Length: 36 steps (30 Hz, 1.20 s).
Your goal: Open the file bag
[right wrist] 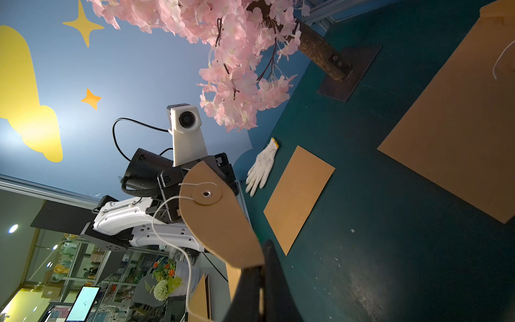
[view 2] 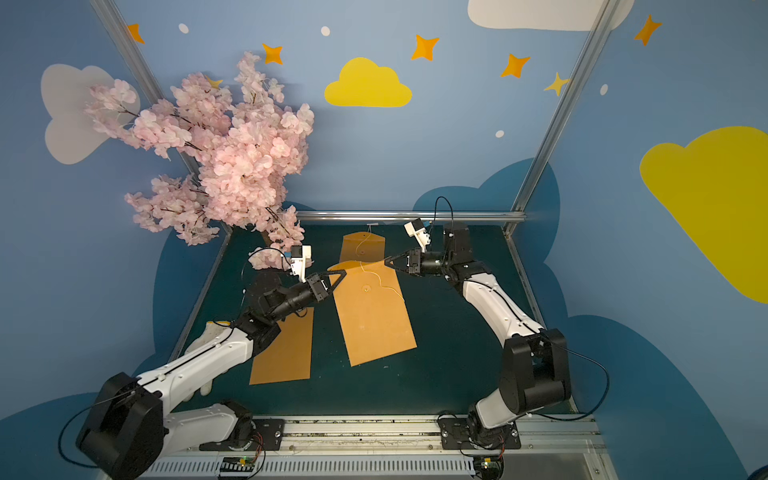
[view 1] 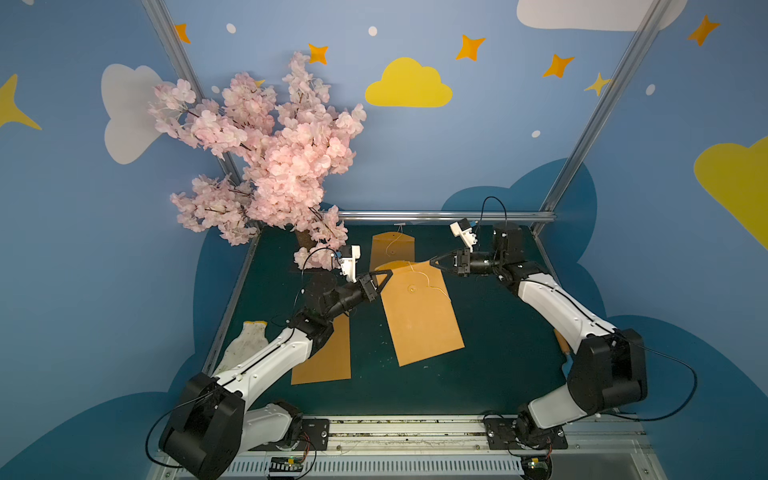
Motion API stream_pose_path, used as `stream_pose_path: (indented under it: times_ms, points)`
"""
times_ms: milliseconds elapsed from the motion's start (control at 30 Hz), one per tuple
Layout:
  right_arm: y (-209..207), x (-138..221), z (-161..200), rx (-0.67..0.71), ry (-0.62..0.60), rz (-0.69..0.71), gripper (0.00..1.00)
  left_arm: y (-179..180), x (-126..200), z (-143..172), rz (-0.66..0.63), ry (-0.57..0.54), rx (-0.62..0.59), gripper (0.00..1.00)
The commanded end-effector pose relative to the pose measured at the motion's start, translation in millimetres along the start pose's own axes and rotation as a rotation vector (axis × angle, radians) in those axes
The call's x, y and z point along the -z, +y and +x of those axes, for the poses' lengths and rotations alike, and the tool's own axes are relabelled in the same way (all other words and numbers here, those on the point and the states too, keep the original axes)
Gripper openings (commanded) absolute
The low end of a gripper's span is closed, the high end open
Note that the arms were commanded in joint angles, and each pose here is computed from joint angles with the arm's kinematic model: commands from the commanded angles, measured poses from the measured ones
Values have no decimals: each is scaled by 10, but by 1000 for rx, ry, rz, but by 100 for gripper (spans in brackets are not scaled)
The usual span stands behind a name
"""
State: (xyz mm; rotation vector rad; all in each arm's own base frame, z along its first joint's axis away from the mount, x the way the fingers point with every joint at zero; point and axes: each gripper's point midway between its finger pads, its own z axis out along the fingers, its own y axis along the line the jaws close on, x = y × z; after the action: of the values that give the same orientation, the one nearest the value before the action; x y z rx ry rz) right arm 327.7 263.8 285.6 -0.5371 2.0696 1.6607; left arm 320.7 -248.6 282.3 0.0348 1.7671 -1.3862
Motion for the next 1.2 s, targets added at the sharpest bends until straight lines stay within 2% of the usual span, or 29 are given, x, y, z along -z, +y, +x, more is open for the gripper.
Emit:
stream_pose_path:
  times_ms: [0,267,333,467,633,733,1033,1167]
  points:
    - [76,-64,145,4,50,-33,12,-197,-31,-208,61,-56,-46,3]
    - [190,-65,131,31,61,-55,32,-148,-42,-139,55,-25,-42,2]
    - [189,-66,123,28,61,-54,34,-144,-39,-118,57,-18,-42,2]
    - [221,-70,88,33,54,-63,34,-132,-27,-72,58,-3,-42,2]
    - [264,-80,25,33,40,-86,28,-104,-10,15,60,24,-39,3]
    - [279,-88,5,30,38,-97,28,-64,2,63,55,33,-36,2]
    - [236,-85,17,42,37,-74,39,-79,46,111,61,49,-37,3]
    - [256,-96,22,41,44,-86,27,-83,53,116,60,51,-38,2]
